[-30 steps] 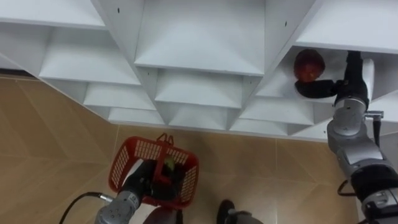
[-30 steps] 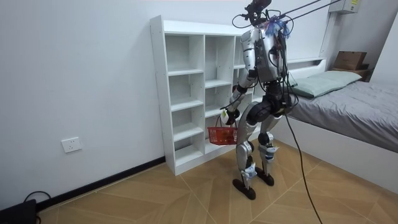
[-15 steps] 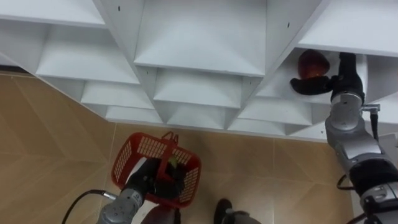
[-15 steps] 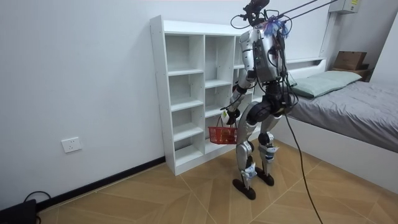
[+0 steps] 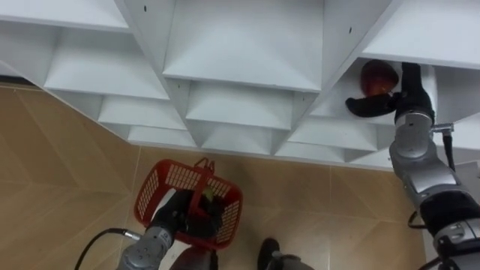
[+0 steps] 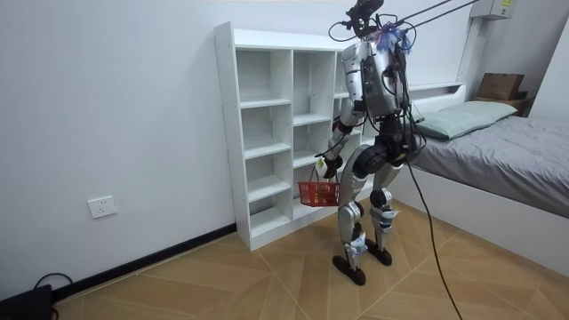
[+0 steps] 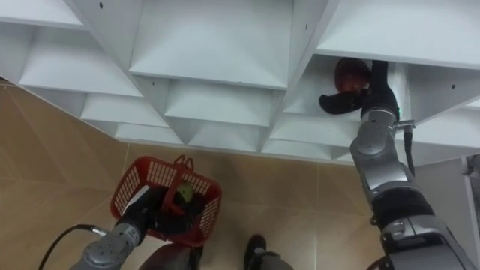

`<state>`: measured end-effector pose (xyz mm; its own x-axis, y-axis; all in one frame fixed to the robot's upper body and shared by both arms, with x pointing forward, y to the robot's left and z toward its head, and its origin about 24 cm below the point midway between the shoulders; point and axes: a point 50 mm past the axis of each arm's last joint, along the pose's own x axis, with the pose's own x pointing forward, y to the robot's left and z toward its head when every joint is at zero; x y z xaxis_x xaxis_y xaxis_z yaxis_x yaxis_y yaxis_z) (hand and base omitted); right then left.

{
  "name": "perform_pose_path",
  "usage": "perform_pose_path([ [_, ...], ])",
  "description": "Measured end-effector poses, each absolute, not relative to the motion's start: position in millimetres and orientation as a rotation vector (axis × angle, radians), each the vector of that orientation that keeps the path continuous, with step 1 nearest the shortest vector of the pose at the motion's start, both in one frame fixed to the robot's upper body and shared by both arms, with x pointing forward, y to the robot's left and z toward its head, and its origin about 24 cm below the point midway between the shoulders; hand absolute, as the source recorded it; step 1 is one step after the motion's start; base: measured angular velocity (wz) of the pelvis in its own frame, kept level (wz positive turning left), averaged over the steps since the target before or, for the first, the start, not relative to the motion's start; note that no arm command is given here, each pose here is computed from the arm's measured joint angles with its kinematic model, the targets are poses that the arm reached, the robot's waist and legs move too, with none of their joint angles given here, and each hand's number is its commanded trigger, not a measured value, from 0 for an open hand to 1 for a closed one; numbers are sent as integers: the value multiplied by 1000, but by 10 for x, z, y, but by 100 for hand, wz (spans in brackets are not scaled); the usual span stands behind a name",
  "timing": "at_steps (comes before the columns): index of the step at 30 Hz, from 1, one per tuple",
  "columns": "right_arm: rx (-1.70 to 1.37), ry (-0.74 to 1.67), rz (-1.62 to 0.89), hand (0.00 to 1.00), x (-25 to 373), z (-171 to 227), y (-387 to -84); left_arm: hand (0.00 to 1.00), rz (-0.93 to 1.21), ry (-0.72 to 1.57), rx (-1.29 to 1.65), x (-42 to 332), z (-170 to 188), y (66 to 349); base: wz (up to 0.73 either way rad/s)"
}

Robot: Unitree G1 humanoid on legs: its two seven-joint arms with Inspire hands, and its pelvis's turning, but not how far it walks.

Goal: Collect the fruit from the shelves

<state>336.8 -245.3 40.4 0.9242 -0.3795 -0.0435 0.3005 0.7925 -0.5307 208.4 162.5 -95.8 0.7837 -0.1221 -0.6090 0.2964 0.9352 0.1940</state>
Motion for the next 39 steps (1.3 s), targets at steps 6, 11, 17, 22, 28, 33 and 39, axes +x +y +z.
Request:
perform_pose_path([
  [6,-555,168,-368,0,3356,364,-2462,100,-242,628,300,2109,-947,1593,0],
  [11,-560,192,-374,0,3334,312,-2492,100,-237,616,307,2133,-931,1569,0],
  [17,-564,188,-367,15,3342,317,-2479,100,-243,611,312,2146,-923,1551,0],
  [22,-564,180,-368,100,3348,331,-2479,100,-244,611,311,2148,-922,1551,0],
  [28,-614,151,-408,100,3371,402,-2536,100,-244,610,312,2150,-921,1548,0],
  [33,-620,146,-408,100,3379,415,-2533,100,-246,607,313,2156,-916,1542,0],
  [39,-619,144,-397,100,3381,410,-2515,100,-247,601,314,2178,-903,1538,0],
])
